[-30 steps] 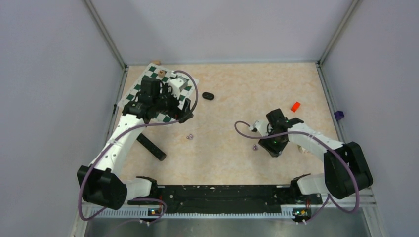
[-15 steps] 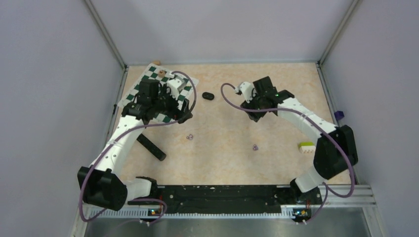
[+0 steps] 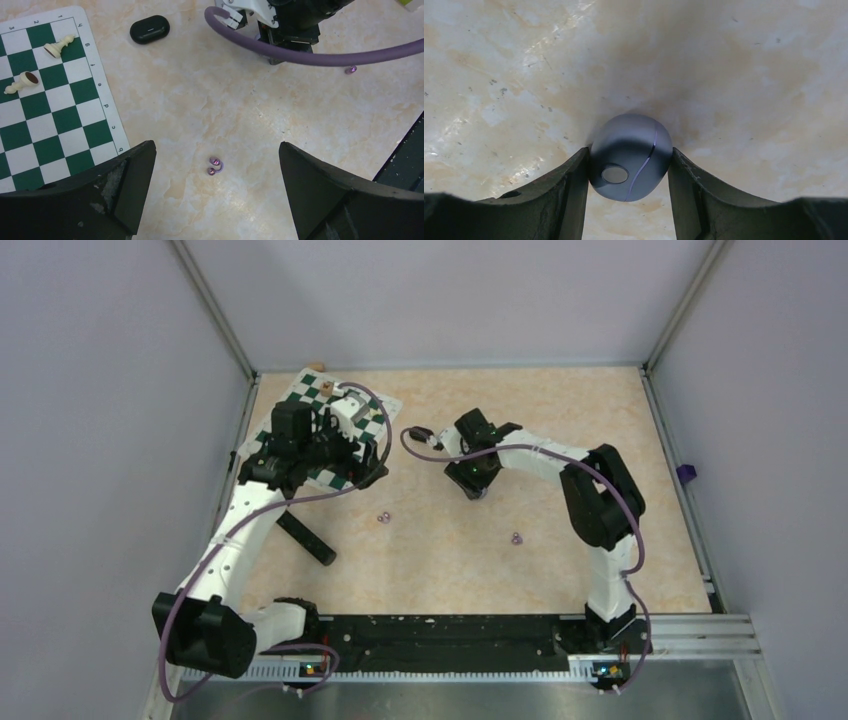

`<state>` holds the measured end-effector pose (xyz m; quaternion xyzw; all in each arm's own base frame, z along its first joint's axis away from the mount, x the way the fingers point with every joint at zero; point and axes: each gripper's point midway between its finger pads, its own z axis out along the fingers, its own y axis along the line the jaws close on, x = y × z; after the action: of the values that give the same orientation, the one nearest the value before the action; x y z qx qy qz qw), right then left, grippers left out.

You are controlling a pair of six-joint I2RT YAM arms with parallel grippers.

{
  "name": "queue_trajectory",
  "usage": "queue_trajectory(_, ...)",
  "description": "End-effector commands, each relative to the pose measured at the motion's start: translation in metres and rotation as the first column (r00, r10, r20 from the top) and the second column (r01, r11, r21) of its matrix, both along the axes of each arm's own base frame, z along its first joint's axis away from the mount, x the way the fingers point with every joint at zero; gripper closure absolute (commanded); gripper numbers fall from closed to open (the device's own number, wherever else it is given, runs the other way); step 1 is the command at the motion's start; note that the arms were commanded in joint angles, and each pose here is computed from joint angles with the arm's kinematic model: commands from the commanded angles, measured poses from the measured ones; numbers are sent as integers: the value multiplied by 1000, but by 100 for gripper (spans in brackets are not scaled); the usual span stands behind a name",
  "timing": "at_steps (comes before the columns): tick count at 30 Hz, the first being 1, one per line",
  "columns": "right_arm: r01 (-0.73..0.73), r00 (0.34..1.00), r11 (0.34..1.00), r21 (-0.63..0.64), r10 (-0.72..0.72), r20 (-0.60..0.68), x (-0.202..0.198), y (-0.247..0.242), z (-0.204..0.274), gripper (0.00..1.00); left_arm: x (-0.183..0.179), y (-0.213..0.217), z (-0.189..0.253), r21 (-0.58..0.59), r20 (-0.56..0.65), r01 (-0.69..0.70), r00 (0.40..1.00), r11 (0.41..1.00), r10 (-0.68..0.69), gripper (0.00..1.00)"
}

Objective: Insert the wireless bluetooth earbuds into the charging case
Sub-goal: Place the charging case at the center of the board, then pick up the charging case from the center of the board.

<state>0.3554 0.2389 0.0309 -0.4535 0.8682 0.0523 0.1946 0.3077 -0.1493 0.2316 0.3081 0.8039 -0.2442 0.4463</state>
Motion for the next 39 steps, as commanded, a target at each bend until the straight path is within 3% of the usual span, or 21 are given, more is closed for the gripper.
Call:
queue_trajectory(1, -3, 1000, 999, 42, 2, 30, 5, 21, 11, 52, 2, -4, 9, -29, 38, 17, 999, 999, -16, 1)
queue_trajectory(7, -22, 1000, 997, 79, 23, -17, -6, 27, 11, 29, 1, -5, 11, -35, 43, 22, 999, 999, -20, 1)
queue_trajectory(10, -50, 998, 992, 115, 52, -20, -11, 32, 23, 22, 0, -5, 12, -40, 42, 25, 999, 999, -23, 1)
queue_trajectory(17, -42, 999, 965, 258, 48, -17, -10, 31, 68, 18, 0, -6, 10, -41, 36, 33, 999, 999, -31, 1)
queue_trajectory(25, 107, 994, 922, 371, -112, -7, 34, -15, 114, 18, 0, -8, 8, -45, 28, 40, 999, 998, -39, 1)
queue_trajectory(28, 74, 990, 870, 487, -124, 70, 55, -26, 157, 16, 0, -9, 7, -50, 21, 46, 999, 998, -45, 1)
queue_trajectory(30, 95, 980, 782, 616, -181, 78, 67, -37, 186, 2, 0, -10, 7, -53, 18, 50, 999, 997, -49, 1)
queue_trajectory(34, 152, 954, 639, 754, -295, 58, 77, -53, 197, 1, 1, -9, 7, -49, 19, 47, 999, 998, -47, 1)
queue_trajectory(39, 251, 868, 641, 725, -480, 124, 88, -82, 215, 1, 0, -9, 8, -51, 25, 49, 999, 998, -47, 1)
